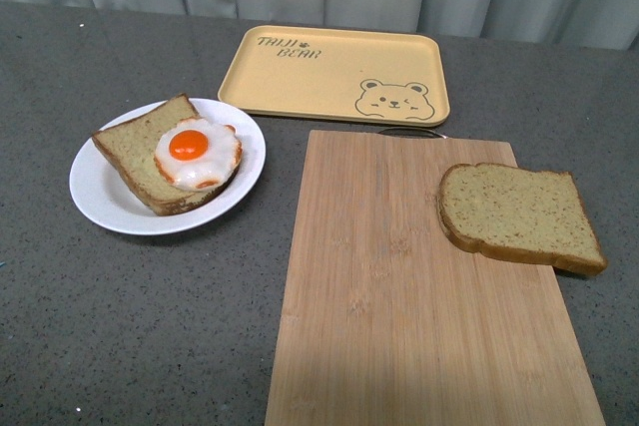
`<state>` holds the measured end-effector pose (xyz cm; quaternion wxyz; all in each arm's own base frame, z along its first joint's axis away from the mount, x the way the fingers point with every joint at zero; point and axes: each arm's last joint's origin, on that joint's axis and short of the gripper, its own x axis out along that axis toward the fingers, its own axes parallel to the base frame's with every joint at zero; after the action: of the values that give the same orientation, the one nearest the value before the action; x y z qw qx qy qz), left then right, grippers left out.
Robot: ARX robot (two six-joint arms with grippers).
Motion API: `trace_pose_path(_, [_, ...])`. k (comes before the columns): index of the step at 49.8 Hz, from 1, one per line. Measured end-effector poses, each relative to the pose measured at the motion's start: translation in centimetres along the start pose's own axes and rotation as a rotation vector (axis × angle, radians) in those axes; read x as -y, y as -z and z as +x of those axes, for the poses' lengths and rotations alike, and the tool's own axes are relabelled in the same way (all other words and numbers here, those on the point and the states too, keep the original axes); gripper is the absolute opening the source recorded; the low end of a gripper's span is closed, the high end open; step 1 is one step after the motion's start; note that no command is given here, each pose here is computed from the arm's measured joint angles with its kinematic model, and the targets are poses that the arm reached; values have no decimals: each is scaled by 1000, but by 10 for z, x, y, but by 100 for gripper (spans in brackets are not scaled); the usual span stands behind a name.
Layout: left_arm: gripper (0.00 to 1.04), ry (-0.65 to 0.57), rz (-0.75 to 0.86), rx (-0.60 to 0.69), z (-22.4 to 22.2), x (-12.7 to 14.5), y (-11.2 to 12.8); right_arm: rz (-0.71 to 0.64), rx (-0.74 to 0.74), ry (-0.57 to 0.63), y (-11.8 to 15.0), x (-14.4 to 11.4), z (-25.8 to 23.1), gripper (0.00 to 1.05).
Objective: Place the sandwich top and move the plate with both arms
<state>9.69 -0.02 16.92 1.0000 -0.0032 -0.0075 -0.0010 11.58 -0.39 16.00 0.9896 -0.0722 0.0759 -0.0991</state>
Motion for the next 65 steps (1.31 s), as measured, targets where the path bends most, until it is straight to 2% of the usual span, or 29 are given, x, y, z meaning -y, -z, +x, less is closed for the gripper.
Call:
trace_pose_path(5, [98,0,0,0,0,0,0,61,-115,-94,-3,8,36,95])
trace_pose_path(12, [98,-1,0,0,0,0,0,151,-245,-152,3,13,75,95])
trace_pose_path(21, [98,1,0,0,0,0,0,267,-454,-246,25,8,119,95])
trace_pose_path(29, [98,0,0,0,0,0,0,431,-674,-374,50,-1,151,95])
trace_pose_path(41, [98,0,0,0,0,0,0,517,-825,-446,72,-10,191,95])
trace_pose_path(54, [98,0,0,0,0,0,0,537,-869,-465,84,-19,214,95])
trace_pose_path(57, [98,0,0,0,0,0,0,544,-885,-475,87,-22,219,89])
trace_pose_path(58, [98,0,0,0,0,0,0,549,-897,-483,89,-25,221,84])
trace_pose_path(65, [98,0,0,0,0,0,0,550,-924,-487,95,-34,228,64])
